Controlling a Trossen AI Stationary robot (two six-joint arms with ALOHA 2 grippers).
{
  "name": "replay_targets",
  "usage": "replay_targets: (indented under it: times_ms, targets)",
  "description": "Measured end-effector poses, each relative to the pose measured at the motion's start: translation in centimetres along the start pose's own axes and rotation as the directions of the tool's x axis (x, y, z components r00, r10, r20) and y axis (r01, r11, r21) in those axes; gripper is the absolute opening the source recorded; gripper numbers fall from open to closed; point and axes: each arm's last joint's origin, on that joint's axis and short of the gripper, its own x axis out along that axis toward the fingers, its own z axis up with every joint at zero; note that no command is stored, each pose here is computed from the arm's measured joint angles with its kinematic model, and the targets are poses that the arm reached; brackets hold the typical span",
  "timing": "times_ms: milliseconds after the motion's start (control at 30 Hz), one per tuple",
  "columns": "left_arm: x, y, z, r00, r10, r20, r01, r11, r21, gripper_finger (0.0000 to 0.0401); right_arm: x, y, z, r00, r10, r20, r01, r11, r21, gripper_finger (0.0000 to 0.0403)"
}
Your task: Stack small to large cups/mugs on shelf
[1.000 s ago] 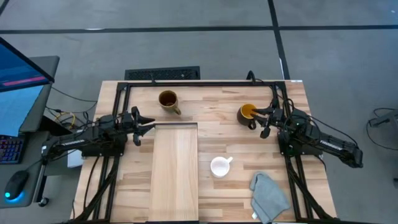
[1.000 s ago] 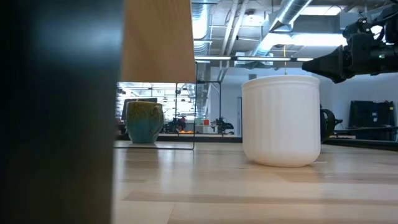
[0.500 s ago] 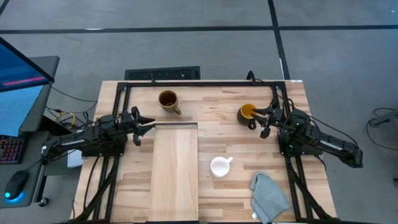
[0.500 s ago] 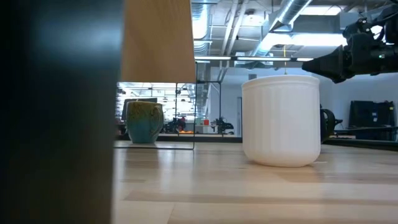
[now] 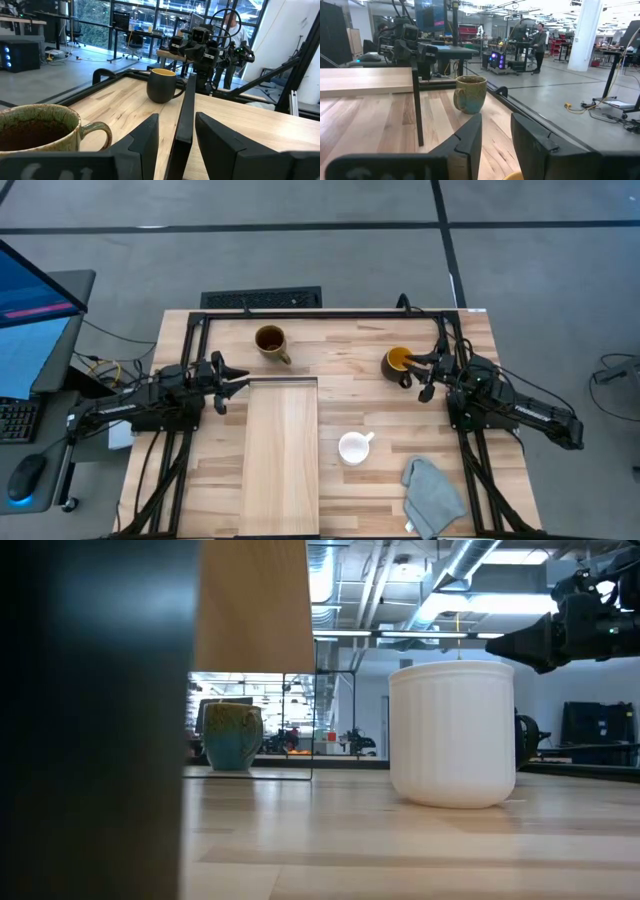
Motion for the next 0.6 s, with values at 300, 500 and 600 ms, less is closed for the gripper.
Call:
replay_targets:
  times_ms: [300,500,600]
  targets:
    - [-0.01,0.15,0.04,0.999,0.052,0.011,-0.052,0.998,0.041,0.0119,0.00,0.00,0.00,1.000,0.000,0.000,0.000,1.000,0.000,0.0127]
    - [0.00,0.14,0.03,0.999,0.048,0.010,-0.048,0.998,0.044,0.0119,0.00,0.00,0.00,1.000,0.000,0.000,0.000,1.000,0.000,0.0127]
    - [-0.01,0.14,0.04,0.999,0.048,0.010,-0.049,0.998,0.044,0.0119,0.00,0.00,0.00,1.000,0.000,0.000,0.000,1.000,0.000,0.0127]
